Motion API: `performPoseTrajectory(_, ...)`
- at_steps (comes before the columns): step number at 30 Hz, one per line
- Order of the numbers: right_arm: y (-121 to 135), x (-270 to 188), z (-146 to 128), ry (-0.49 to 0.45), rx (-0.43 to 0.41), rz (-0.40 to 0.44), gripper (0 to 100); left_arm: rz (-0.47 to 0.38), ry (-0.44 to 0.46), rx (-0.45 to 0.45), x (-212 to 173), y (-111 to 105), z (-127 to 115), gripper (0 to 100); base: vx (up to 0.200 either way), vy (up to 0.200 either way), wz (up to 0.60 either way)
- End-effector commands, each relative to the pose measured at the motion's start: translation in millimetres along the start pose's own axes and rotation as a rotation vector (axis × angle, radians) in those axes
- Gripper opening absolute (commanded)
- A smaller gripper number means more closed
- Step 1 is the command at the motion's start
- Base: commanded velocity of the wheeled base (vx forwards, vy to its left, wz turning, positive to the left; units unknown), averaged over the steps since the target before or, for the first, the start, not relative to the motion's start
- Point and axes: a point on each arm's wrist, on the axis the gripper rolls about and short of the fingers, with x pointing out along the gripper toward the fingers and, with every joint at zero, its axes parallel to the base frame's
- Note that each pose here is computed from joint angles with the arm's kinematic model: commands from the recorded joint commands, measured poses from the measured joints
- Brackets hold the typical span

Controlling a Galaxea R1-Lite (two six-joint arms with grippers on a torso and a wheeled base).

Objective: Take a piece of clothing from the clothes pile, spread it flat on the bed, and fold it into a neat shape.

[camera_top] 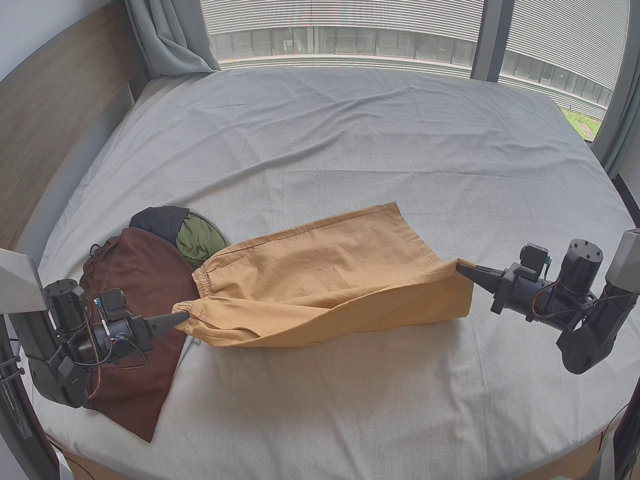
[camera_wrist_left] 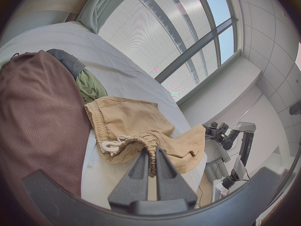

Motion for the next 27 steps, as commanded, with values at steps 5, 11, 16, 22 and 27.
performPoseTrajectory(5,-13.9,19.9,17.7,-0.067,-0.005,0.013,0,0.011,-0.012,0.004,2.9,0.3,2.3,0,0.000,0.000,0.00)
performPoseTrajectory(11,-23.0,32.1,25.7,-0.096,0.009,0.023,0,0.058,-0.055,-0.054,10.9,-5.5,8.2,0,0.000,0.000,0.00)
performPoseTrajectory(16,-30.8,43.9,34.4,-0.128,0.001,0.035,0,0.058,-0.054,-0.054,12.5,-6.0,7.8,0,0.000,0.000,0.00)
performPoseTrajectory(22,-42.4,60.5,44.8,-0.146,-0.007,0.041,0,0.062,-0.061,-0.053,14.6,-3.9,9.3,0,0.000,0.000,0.00)
performPoseTrajectory(27,-46.3,73.5,55.8,-0.184,0.024,0.068,0,0.092,-0.083,-0.062,19.0,-2.3,11.2,0,0.000,0.000,0.00)
